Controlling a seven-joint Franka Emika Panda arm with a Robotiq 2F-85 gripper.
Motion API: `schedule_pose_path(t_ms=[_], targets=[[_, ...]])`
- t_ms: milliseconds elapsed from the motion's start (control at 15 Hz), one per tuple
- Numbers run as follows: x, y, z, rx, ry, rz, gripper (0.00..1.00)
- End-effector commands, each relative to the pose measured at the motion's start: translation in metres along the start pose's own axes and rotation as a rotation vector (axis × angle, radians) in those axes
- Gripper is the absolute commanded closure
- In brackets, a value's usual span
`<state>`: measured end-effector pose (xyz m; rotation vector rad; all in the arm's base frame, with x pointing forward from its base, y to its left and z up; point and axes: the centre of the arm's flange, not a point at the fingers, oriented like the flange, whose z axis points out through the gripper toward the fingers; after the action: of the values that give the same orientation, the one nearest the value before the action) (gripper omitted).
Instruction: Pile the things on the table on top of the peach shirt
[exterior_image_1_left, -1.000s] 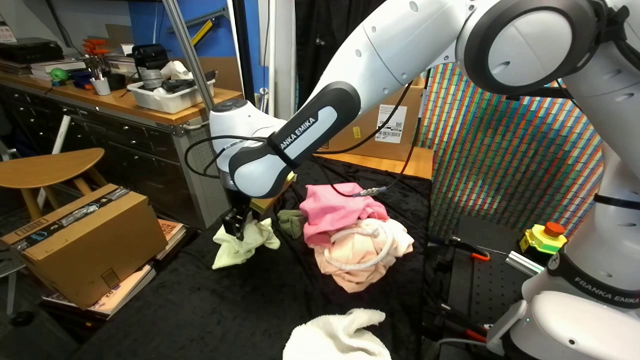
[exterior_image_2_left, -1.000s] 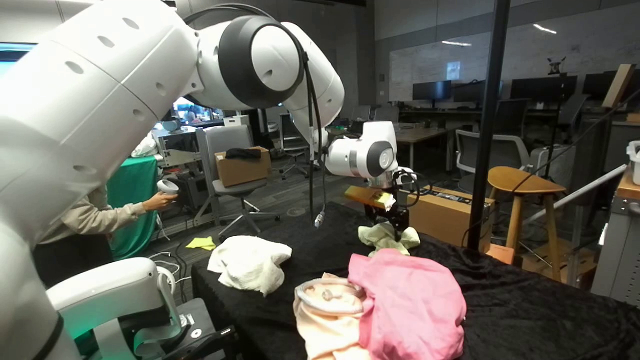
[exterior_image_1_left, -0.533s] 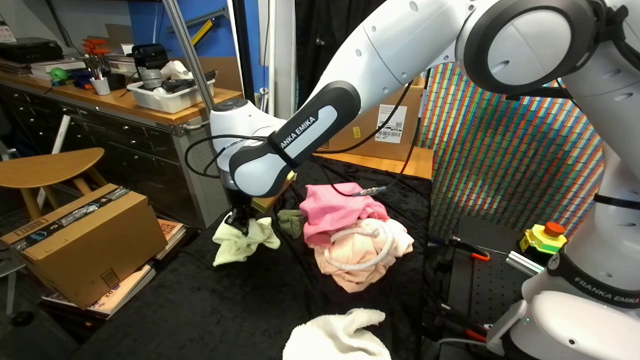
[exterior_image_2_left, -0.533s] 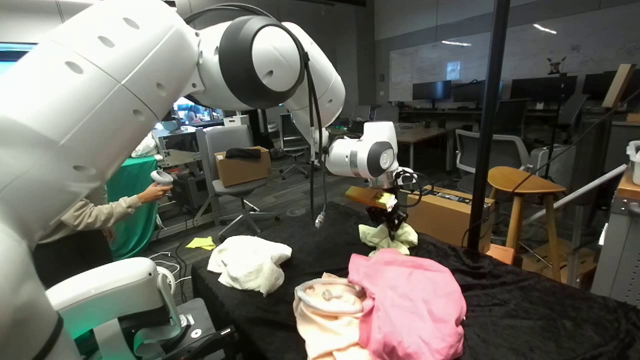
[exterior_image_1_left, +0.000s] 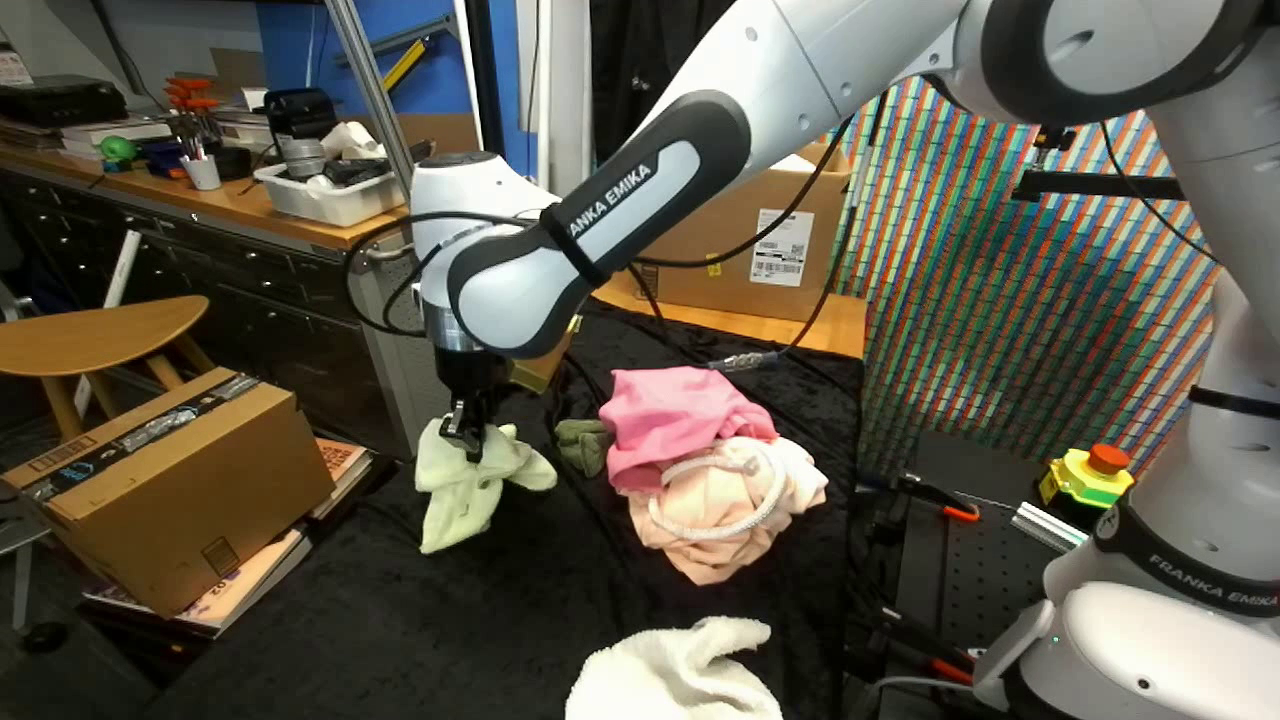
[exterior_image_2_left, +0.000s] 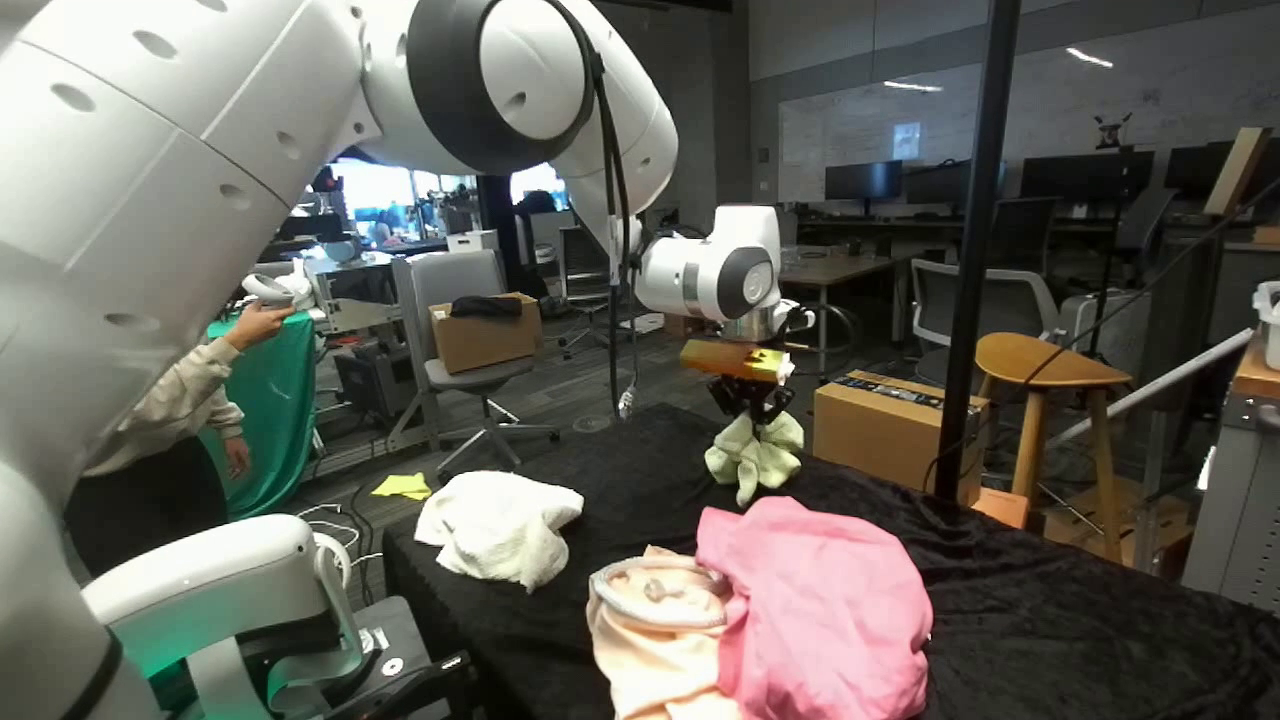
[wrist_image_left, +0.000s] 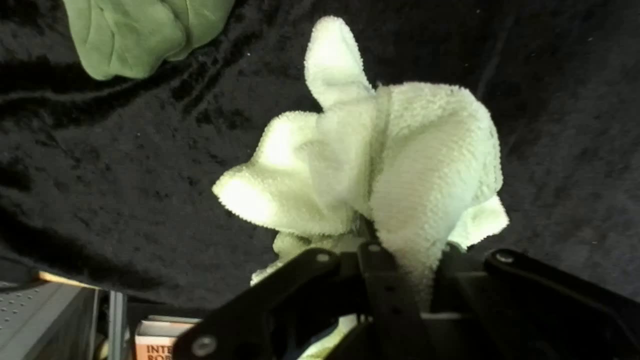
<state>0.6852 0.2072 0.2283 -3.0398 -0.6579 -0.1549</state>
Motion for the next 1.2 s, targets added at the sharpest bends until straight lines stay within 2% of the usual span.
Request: schedule_pose_path(t_ms=[0, 267, 533, 800, 1133], targets=[[-0.048, -0.002, -0.074, 0.085, -0.004, -0.151, 0.97], [-0.094, 0.009, -0.123, 0.134, -0.025, -0.256, 0.97], [-0.15, 0.036, -0.158, 0.165, -0.061, -0.297, 0.96], [-0.186, 0.066, -0.155, 0.087, -0.061, -0.188, 0.97], [-0.215, 0.09, -0.126, 0.092, -0.104, -0.093, 0.97]])
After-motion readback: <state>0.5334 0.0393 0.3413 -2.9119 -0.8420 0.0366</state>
